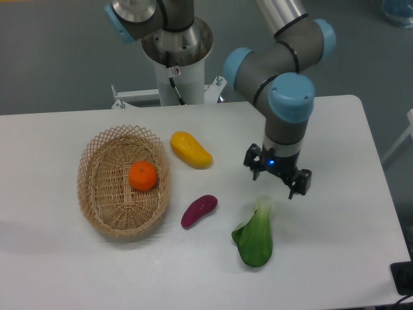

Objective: Pick up the orange from the basket
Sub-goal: 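Move the gripper over the wicker basket toward the orange, then lower the gripper onto the orange and close it around the fruit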

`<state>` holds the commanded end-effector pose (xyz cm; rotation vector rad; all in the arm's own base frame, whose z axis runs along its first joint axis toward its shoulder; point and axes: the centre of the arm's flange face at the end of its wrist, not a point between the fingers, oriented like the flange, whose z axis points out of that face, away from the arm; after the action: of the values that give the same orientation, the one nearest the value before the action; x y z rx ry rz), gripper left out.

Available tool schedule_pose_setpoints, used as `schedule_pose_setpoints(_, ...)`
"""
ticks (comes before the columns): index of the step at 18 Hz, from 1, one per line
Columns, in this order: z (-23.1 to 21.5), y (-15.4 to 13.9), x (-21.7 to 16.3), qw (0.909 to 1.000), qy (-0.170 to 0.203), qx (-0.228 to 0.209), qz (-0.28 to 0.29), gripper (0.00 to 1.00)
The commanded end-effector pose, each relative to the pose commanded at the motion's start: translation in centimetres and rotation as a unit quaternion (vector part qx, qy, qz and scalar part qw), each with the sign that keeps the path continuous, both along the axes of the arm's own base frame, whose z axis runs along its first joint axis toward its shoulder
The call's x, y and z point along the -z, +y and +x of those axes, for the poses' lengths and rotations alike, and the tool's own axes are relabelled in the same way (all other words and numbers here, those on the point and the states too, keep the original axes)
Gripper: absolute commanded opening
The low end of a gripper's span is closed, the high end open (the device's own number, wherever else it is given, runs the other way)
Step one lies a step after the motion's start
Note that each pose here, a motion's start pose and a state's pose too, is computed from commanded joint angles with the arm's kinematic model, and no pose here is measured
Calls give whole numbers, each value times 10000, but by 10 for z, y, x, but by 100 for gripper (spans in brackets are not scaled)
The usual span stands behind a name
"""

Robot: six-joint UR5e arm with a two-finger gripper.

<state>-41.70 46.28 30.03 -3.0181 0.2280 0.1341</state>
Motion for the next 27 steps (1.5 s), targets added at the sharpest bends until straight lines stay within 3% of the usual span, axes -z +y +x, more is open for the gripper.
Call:
schedule_pose_setpoints(2, 14, 15, -4, 9996, -24, -253, 73, 100)
schedule_pose_setpoints(7, 56, 42, -5, 9992, -58, -387, 64, 100)
schedule_pose_setpoints(12, 117, 67, -2, 9998, -171, 59, 77, 100)
schedule_pose_setpoints(19, 195, 58, 15, 9968, -293, 725, -141, 100)
schedule_pose_setpoints(27, 231, 60, 32, 9913, -385, 1216, -318, 100)
